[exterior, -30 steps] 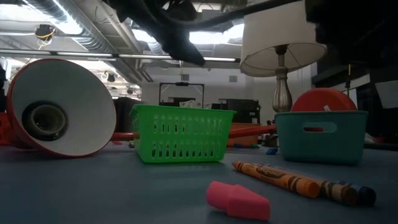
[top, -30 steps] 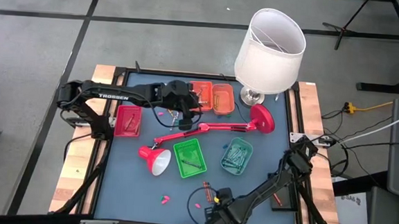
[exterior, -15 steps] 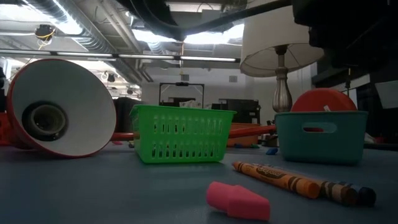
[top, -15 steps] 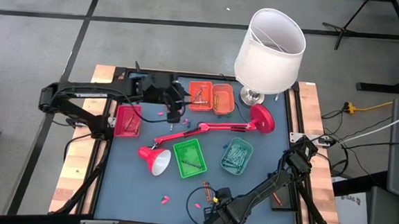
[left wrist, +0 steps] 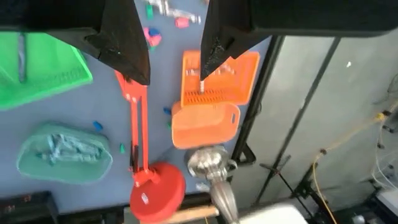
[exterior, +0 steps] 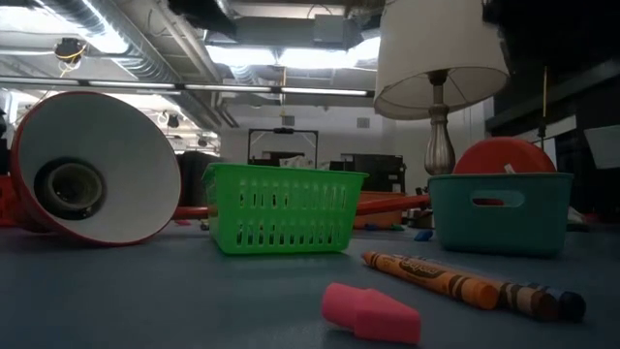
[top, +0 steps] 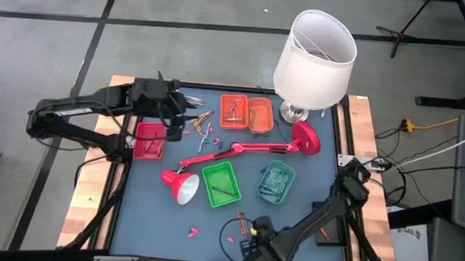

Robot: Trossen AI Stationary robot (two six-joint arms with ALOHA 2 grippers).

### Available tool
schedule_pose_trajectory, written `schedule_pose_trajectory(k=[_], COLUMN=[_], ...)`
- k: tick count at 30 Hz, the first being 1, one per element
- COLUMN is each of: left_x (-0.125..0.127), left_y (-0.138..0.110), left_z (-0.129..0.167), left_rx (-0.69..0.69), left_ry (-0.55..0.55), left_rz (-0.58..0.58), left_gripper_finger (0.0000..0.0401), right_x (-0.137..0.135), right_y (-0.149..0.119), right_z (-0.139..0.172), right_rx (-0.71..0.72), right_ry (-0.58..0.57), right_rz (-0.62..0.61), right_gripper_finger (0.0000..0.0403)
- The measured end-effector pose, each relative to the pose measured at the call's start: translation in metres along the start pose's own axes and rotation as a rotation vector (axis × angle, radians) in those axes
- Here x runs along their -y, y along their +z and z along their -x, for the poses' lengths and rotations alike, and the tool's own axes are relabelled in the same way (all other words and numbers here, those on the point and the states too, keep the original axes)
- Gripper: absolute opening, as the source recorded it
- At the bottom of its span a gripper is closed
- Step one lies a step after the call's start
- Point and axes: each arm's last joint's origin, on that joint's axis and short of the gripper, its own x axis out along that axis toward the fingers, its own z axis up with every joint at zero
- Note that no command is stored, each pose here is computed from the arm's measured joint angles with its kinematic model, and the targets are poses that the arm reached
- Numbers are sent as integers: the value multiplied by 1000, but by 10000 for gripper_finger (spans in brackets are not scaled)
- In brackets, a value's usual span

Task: Sort crayons
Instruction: Put the violet crayon into the green bin

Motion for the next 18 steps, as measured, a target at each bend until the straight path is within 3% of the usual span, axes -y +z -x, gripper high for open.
schedule_pose_trajectory(k=[11, 18], left_x=[3, 4], left_y=[-23, -27], left_z=[21, 22], left_rx=[-180, -225], left_ry=[-43, -42], left_rz=[81, 155], left_gripper_finger=[125, 125], right_x=[47, 60], right_y=[37, 74], right_z=[99, 125], right_rx=[264, 403], right_ry=[-13, -76], right_rz=[104, 285], right_gripper_finger=[18, 19])
